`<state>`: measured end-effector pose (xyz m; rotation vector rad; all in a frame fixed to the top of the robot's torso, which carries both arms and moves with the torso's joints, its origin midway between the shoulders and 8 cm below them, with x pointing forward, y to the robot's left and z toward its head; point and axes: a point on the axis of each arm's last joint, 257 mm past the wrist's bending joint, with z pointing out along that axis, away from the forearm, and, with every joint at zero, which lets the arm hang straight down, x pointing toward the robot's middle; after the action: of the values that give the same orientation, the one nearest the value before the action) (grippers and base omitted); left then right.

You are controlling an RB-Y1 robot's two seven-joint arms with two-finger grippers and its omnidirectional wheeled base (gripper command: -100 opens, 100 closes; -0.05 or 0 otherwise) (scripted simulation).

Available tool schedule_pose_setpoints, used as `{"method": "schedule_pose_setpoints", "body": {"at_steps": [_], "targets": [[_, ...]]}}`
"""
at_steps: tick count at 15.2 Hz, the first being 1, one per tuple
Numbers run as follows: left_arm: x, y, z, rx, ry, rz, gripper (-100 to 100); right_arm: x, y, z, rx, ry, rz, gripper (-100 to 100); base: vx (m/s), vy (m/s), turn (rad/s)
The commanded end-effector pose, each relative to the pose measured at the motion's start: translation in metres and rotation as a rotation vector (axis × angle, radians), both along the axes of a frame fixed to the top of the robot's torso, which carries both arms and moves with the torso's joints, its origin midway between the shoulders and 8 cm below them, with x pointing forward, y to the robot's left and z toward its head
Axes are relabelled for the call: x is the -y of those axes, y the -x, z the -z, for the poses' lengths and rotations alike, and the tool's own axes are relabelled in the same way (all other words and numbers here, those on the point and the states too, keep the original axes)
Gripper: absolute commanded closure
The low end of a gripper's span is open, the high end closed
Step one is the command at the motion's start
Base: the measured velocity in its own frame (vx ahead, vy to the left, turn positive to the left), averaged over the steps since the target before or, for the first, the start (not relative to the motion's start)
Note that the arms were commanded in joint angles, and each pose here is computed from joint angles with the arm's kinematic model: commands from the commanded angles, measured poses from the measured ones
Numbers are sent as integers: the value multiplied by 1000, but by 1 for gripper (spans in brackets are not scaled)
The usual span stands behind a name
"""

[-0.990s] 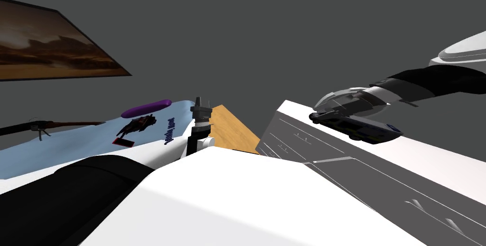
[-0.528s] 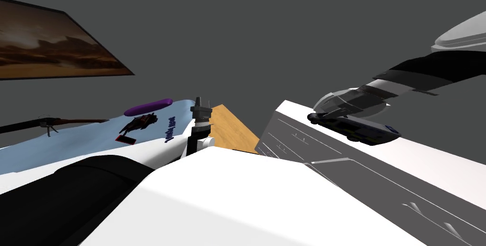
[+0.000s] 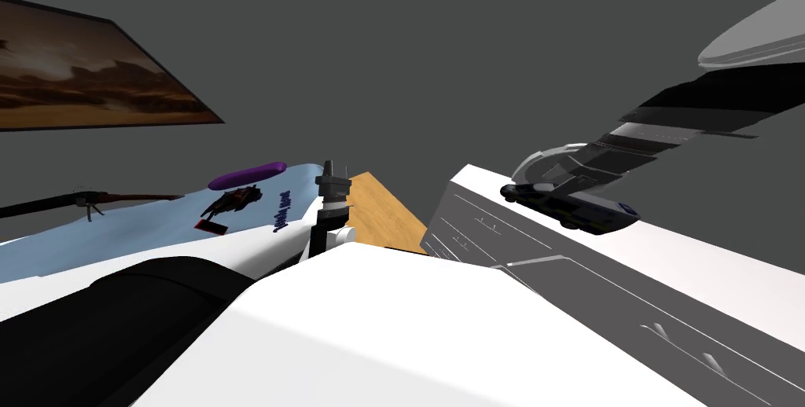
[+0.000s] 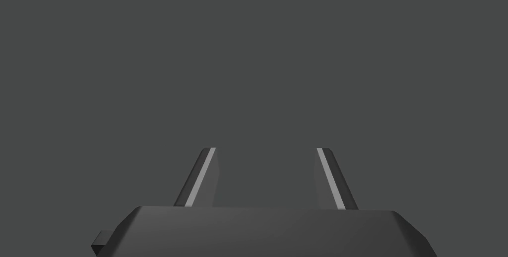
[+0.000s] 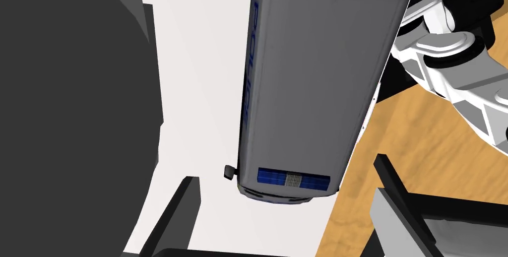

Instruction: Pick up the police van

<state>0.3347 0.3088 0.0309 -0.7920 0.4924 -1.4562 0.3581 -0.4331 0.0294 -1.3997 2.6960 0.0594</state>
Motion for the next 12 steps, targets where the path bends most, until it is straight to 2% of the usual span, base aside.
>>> {"method": "schedule_pose_setpoints", "body": {"at_steps": [1,3,4,5,9,11,12], "targets": [[0,0,0,0,0,0,0,12,1,15,-4,3,10,-100,-2,22,87],[0,0,0,0,0,0,0,19,3,25,-7,5,17,-100,10,70,87],[0,0,0,0,0,0,0,12,3,18,-8,2,13,-100,7,44,11],[0,0,0,0,0,0,0,14,2,20,-6,3,14,100,2,14,-4],[0,0,0,0,0,0,0,14,2,20,-6,3,14,100,0,2,-2],[0,0,0,0,0,0,0,2,0,3,-1,0,2,100,-6,-40,-97],[0,0,0,0,0,0,0,8,0,10,-1,2,6,100,-3,-38,-28]]}}
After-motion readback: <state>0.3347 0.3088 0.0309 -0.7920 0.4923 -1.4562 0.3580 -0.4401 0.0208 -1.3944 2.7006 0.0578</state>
